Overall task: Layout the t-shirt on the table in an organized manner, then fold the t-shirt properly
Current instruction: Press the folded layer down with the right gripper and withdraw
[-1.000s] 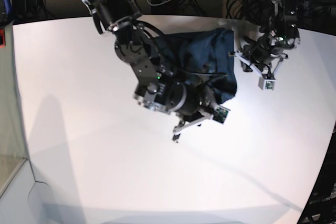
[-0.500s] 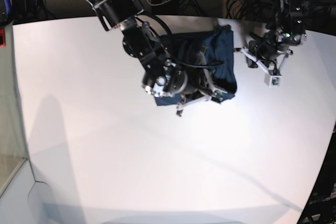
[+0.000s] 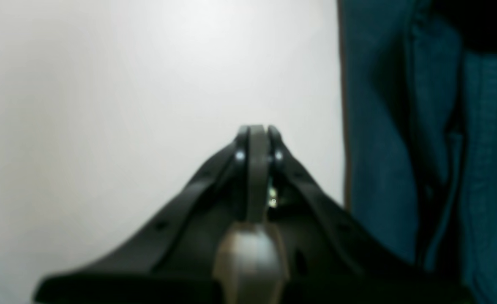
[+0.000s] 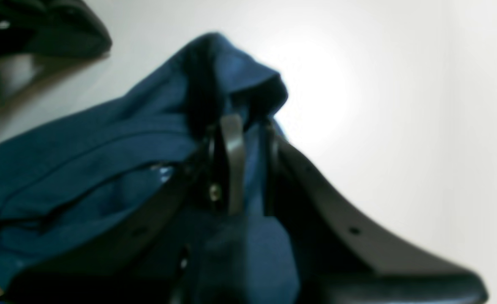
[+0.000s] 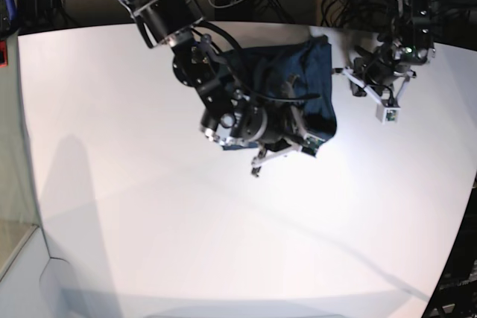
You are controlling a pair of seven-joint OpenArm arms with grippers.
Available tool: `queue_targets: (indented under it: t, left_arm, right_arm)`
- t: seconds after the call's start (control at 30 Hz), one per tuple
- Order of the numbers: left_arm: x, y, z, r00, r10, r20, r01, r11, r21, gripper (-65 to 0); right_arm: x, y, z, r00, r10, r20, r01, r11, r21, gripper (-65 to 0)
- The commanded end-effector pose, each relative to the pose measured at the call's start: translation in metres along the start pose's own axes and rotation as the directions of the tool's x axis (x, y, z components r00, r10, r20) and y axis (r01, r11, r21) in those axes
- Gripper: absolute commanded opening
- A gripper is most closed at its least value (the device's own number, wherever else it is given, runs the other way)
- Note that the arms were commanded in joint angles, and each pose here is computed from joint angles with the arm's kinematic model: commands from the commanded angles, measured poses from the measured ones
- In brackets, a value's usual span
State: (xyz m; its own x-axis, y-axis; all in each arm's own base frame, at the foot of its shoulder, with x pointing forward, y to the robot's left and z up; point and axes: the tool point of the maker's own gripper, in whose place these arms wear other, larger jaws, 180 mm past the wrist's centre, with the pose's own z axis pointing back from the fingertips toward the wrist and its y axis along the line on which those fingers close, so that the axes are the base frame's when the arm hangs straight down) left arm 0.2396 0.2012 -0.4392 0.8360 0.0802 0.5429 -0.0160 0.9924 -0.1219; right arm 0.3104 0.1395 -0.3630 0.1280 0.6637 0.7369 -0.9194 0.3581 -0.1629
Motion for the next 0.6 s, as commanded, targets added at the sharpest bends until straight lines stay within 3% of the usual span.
queue_targets:
  t: [0.0,0.2,0.3,0.4,0.57]
  left_arm:
    - [-0.023,0.012,0.001,0.995,-0.012,-0.103,0.017,0.999,0.05,-65.0]
    - [-0.026,0.013,0.001,0.994,-0.01,-0.108,0.016,0.999,0.051,-65.0]
    - [-0.026,0.011,0.001,0.994,-0.014,-0.108,0.019,0.999,0.048,-65.0]
    - [-0.024,0.01,0.002,0.995,-0.018,-0.102,0.023,0.999,0.045,-65.0]
    - [-0.031,0.014,0.006,0.993,-0.019,-0.114,0.025,0.998,0.054,-65.0]
  right_arm:
    - [0.014,-0.004,-0.001,0.999,-0.001,0.044,0.001,1.0,-0.002,-58.8]
    - [0.021,0.016,-0.015,0.997,0.047,0.067,-0.052,0.997,0.064,-58.8]
    - [0.047,0.023,-0.013,0.984,0.015,0.176,-0.034,0.994,0.107,-58.8]
    - [0.077,0.02,-0.006,0.953,-0.068,0.294,0.02,0.986,0.165,-58.8]
    - [0.124,0.009,0.018,0.873,-0.174,0.455,0.073,0.97,0.231,-58.9]
